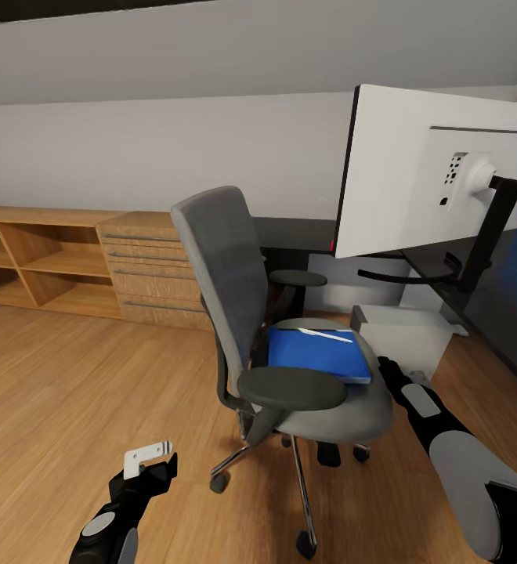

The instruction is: In the bedroom, organize the workspace by keeping the computer under the desk, ensuring the monitor is on the desk, placing the keyboard on the desk next to the monitor, placing the mouse on the desk next to the keyboard, moving the folder from the swivel chair onto the desk next to the mouse, stacking the notebook on top of the folder with the pen on top of the notebook, and positioning the swivel chair next to the desk.

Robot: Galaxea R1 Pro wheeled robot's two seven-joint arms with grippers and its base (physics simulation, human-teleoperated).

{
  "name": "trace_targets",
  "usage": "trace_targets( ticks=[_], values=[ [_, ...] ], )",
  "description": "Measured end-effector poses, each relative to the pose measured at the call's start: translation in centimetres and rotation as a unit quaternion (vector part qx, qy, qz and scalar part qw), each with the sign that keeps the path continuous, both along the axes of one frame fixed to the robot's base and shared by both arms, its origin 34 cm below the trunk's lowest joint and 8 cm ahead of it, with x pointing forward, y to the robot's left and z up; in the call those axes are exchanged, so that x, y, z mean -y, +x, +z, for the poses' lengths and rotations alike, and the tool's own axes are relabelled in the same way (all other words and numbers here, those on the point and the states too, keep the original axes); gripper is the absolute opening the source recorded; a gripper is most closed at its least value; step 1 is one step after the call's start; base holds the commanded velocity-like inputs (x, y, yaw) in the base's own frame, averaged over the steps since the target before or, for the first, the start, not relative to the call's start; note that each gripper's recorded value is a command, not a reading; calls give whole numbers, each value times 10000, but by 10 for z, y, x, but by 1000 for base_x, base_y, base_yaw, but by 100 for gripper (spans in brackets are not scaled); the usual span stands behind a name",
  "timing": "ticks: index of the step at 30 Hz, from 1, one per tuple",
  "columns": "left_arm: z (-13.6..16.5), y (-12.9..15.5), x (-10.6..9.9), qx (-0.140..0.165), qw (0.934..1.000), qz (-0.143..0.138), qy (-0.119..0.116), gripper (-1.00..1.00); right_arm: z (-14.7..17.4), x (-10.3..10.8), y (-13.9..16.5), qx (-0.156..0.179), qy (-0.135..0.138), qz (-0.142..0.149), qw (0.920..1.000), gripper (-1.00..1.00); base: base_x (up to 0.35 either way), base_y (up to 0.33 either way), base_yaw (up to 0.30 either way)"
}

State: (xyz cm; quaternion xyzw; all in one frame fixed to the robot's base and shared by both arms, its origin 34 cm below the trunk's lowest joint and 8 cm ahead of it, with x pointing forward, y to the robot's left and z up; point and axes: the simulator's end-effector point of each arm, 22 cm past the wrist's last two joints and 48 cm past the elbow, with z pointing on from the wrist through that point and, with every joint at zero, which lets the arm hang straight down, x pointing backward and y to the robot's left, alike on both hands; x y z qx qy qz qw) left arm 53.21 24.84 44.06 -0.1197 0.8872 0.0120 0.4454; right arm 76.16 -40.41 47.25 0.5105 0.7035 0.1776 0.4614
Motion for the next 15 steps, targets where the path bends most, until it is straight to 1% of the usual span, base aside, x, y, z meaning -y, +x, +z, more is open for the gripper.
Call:
trace_targets(
  ticks=[12, 15],
  values=[
    [0, 0, 0, 3, 10000, 2, -10, 100, 0, 0, 0, 0, 0, -2, 10000, 100, 0, 0, 0],
    [0, 0, 0, 10, 10000, 7, -11, 100, 0, 0, 0, 1, 0, -3, 10000, 100, 90, 0, 0]
  ],
)
